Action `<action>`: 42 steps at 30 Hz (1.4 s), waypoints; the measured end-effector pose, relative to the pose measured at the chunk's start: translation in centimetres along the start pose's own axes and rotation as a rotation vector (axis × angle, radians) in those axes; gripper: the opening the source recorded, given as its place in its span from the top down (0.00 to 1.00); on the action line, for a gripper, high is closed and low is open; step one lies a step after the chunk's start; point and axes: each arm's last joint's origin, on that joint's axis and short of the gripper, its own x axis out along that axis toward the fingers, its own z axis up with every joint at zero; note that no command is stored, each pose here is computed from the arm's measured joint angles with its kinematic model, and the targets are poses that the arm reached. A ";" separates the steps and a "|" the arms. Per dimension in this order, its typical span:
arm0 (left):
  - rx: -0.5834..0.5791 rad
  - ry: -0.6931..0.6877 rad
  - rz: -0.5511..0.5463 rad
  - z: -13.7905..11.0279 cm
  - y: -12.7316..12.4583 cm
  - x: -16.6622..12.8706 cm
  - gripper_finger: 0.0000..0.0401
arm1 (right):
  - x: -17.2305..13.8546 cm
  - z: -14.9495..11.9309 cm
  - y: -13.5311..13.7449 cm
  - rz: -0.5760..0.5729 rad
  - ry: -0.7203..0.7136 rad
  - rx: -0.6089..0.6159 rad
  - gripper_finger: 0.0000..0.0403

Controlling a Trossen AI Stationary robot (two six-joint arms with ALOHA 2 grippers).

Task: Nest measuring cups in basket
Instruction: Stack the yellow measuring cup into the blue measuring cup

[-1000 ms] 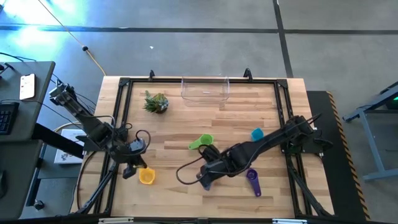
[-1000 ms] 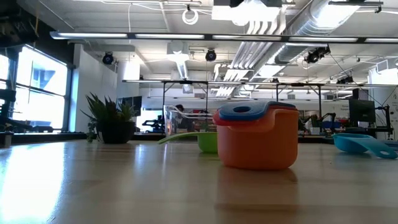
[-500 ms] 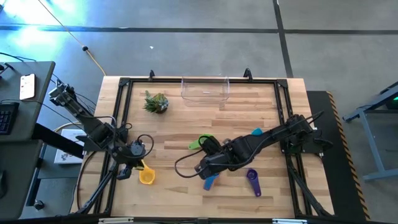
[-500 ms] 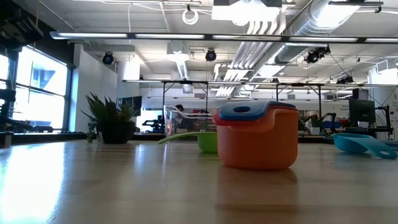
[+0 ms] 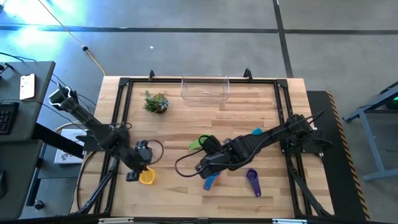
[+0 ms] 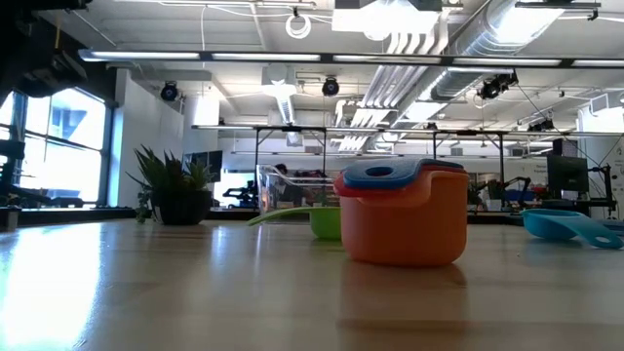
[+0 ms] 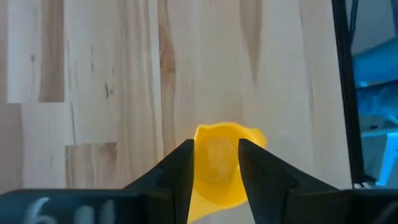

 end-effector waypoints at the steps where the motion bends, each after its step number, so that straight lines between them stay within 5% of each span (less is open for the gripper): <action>1: 0.004 0.011 0.002 0.1 -0.1 0.4 0.72 | 0.0 0.0 0.0 -0.001 0.003 -0.001 0.85; 29: 0.013 0.219 0.136 -0.3 -0.5 6.9 0.75 | 0.0 -0.1 -0.2 -0.017 0.014 -0.008 0.85; 42: -0.208 0.167 0.137 0.1 -0.7 7.1 0.98 | 0.0 -0.2 -0.3 -0.028 0.020 -0.001 0.85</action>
